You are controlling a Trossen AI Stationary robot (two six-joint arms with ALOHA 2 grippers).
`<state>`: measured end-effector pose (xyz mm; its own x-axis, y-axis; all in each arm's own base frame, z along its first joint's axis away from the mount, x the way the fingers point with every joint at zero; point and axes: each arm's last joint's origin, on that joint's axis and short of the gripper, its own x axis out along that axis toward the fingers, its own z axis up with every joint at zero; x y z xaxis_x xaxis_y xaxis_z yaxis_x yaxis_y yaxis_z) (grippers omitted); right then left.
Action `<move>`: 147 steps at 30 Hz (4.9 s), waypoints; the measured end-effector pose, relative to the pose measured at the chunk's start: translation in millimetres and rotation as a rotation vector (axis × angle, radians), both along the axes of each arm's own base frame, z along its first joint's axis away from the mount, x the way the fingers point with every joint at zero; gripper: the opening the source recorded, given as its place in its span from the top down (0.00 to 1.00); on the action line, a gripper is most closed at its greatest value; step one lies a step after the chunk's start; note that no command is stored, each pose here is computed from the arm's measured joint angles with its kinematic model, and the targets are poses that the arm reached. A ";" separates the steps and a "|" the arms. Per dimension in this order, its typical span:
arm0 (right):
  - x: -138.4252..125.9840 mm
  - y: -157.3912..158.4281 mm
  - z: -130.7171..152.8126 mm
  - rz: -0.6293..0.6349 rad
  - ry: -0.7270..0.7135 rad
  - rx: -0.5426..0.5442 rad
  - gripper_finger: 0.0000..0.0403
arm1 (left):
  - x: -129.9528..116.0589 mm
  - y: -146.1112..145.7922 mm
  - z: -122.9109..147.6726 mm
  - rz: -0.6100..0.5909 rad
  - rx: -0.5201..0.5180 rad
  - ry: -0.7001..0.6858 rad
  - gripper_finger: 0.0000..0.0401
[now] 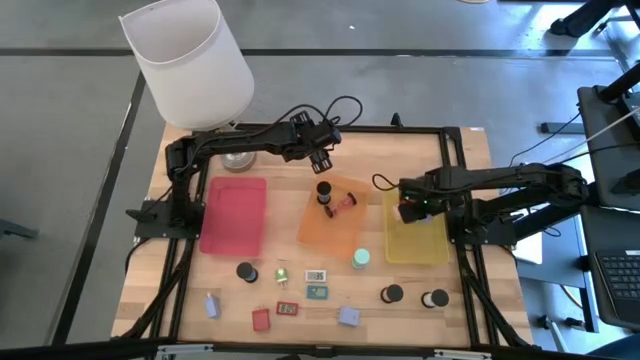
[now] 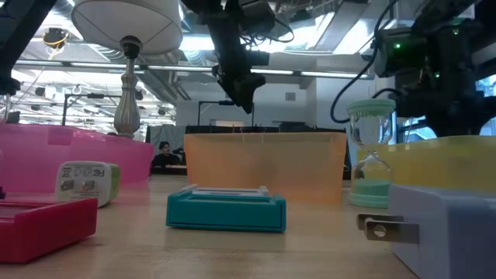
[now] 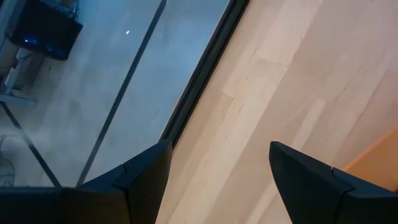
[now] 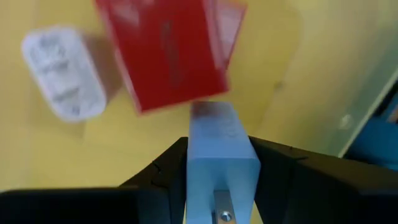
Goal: Pick & Place Office items
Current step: Put the top light blue charger adapter into the yellow bin, then put the light blue hourglass into the orange bin
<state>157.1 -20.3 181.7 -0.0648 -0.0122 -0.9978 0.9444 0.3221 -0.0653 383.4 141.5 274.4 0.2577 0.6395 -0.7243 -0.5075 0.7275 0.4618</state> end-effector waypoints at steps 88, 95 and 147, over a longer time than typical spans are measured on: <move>79.5 84.9 115.7 1.319 -0.735 -0.327 0.33 | -47.8 -197.4 61.9 0.135 -0.529 -0.351 0.33; 102.2 108.3 90.2 1.373 -0.727 -0.219 0.33 | -57.9 -210.3 58.1 0.167 -0.530 -0.284 0.33; 116.4 124.1 57.9 1.285 -0.605 -0.169 0.50 | -73.0 -235.0 55.8 0.130 -0.418 -0.225 0.33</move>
